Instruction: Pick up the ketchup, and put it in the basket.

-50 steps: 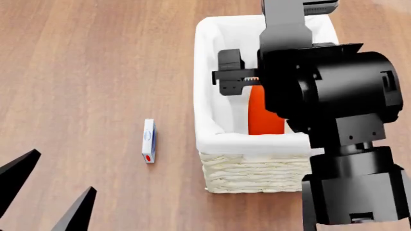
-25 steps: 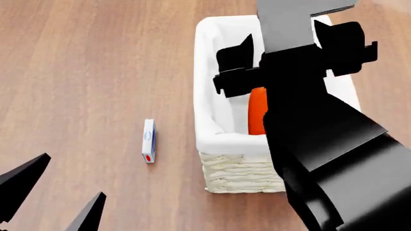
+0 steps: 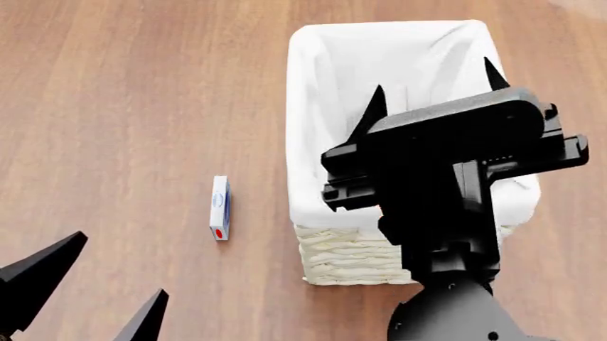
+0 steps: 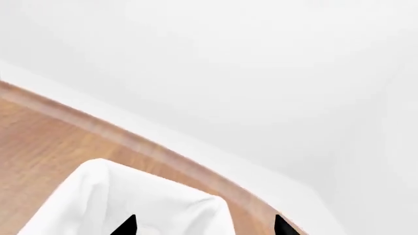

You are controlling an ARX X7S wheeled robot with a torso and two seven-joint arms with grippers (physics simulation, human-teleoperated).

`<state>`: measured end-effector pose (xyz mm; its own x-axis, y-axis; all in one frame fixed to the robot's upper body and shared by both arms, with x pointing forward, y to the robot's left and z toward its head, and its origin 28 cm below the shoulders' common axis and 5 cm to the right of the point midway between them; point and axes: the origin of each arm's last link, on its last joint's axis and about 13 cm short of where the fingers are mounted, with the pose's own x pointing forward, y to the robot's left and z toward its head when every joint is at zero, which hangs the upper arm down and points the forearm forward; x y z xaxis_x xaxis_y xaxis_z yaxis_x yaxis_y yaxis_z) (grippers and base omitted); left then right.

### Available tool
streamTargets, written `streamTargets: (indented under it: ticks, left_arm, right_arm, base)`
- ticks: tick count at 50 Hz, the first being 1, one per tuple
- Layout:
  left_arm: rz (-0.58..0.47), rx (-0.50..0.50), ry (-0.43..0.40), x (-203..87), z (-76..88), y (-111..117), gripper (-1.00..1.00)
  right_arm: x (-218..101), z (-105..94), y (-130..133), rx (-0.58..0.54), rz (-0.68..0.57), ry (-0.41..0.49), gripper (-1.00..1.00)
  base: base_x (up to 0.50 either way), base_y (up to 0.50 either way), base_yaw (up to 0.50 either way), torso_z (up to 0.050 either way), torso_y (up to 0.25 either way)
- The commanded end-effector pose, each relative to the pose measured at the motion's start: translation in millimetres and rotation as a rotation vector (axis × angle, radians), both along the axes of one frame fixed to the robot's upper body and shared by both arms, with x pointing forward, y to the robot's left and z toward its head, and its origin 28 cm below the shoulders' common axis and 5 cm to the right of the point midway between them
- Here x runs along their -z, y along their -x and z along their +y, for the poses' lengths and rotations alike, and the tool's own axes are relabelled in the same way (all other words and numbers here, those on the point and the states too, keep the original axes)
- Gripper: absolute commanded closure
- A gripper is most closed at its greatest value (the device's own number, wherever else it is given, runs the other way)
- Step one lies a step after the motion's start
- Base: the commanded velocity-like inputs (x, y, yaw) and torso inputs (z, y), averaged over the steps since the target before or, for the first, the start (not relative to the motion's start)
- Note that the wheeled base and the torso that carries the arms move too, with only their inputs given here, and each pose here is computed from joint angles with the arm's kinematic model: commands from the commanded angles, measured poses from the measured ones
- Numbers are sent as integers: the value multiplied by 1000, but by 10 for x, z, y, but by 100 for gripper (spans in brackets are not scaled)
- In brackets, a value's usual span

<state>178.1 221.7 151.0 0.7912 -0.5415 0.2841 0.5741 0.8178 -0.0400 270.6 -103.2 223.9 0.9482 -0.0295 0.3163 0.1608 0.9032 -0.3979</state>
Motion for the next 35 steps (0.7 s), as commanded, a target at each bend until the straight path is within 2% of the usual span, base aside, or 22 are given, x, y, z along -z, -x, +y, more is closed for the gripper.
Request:
streamTargets:
  ticks: [1, 8, 13, 15, 19, 20, 22, 24, 25, 30, 35]
  left_arm:
    - [2, 6, -4, 45, -17, -9, -100]
    - [2, 6, -3, -39, -10, 0, -100]
    - [2, 2, -2, -38, -7, -6, -100]
    - [3, 3, -2, 46, -8, -9, -100]
    - [4, 0, -1, 47, -7, -13, -100]
    - [7, 0, 1, 50, -8, -14, -100]
    - [9, -1, 5, -31, -10, -13, -100]
    - [9, -1, 4, 45, -10, -17, -100]
    - [9, -2, 3, -22, -12, -10, -100]
    - [10, -4, 2, 44, -8, -18, -100]
    - [10, -6, 3, -29, -10, -12, -100]
  right_arm:
    - [303, 26, 185, 13, -52, 5, -100]
    - [499, 79, 247, 15, -83, 78, -100]
    - [584, 80, 318, 11, -100, 70, -100]
    - [613, 85, 366, 0, -119, 66, -100]
    - [638, 99, 445, -31, -125, 36, -100]
    - [659, 101, 478, -58, -116, -51, -100]
    - [697, 100, 504, -48, -129, -6, -100]
    - [729, 103, 531, -67, -115, -54, -100]
    - [760, 101, 555, -62, -122, -37, -100]
    - [812, 100, 615, -71, -121, -58, -100]
    - [820, 110, 687, -97, -126, -79, -100]
  base:
    - [0, 0, 0, 0, 0]
    - [0, 0, 0, 0, 0]
    - [0, 0, 0, 0, 0]
    - [0, 0, 0, 0, 0]
    - [0, 0, 0, 0, 0]
    - [0, 0, 0, 0, 0]
    - [0, 0, 0, 0, 0]
    - [0, 0, 0, 0, 0]
    - [0, 0, 0, 0, 0]
    - [0, 0, 0, 0, 0]
    - [0, 0, 0, 0, 0]
